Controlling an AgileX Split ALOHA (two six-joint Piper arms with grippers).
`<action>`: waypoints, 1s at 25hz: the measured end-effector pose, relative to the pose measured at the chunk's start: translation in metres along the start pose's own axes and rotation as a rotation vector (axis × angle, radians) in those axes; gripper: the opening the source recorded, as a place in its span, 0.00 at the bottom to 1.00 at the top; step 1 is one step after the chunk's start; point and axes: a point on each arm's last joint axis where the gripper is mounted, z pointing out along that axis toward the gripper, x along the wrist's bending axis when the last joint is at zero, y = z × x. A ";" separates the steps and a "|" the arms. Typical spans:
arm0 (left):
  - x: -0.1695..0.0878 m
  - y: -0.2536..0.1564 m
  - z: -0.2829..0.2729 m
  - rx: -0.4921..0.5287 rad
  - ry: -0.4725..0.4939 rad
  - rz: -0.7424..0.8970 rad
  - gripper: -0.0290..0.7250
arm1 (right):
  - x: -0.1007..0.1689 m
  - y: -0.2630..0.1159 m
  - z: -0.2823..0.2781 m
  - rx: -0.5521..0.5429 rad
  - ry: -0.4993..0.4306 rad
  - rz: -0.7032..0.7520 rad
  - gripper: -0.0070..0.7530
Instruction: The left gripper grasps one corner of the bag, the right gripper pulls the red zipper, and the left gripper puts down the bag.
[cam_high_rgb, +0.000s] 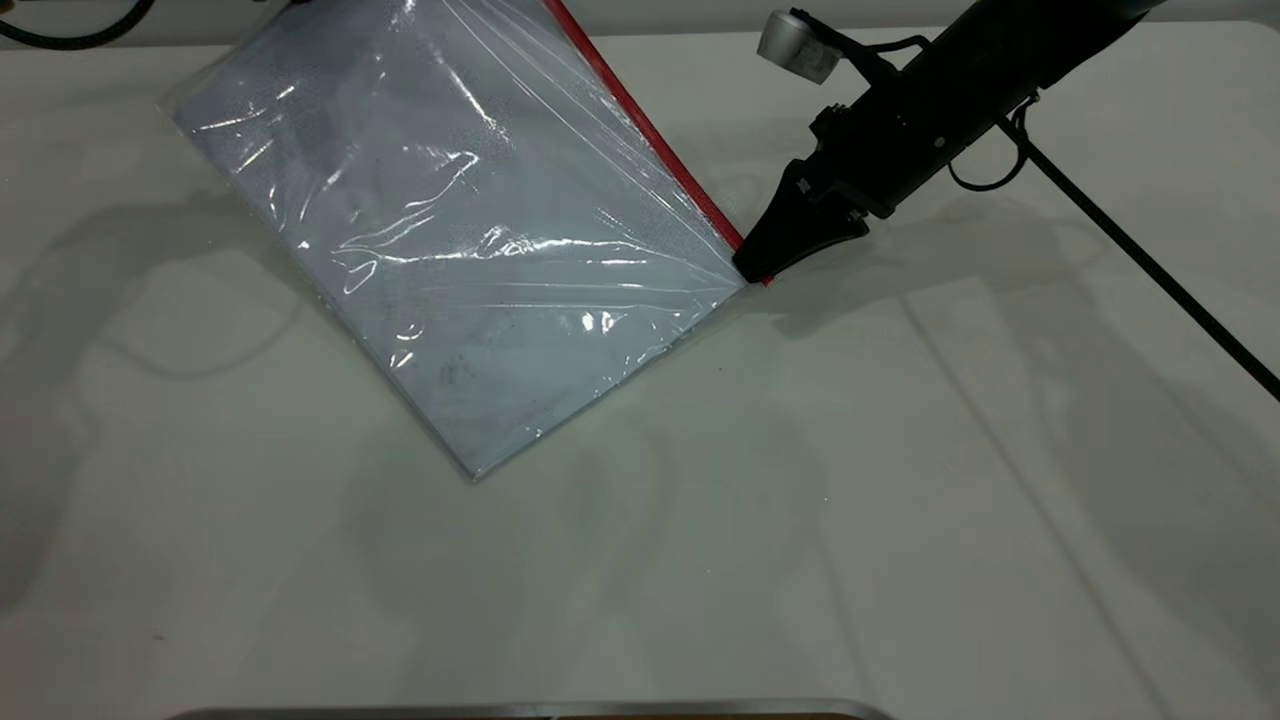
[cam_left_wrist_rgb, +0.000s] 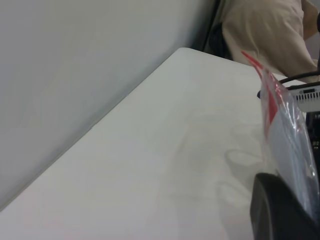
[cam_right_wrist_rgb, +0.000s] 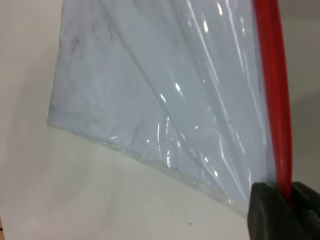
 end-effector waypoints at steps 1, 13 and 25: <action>0.000 0.000 0.000 0.004 -0.003 0.002 0.11 | 0.000 0.000 0.000 0.004 -0.001 -0.003 0.14; -0.015 -0.015 0.036 0.198 -0.033 -0.118 0.14 | 0.070 0.074 -0.098 -0.047 -0.018 -0.133 0.65; -0.025 0.005 0.048 0.220 -0.006 -0.605 0.62 | 0.203 0.114 -0.256 -0.158 -0.310 0.030 0.52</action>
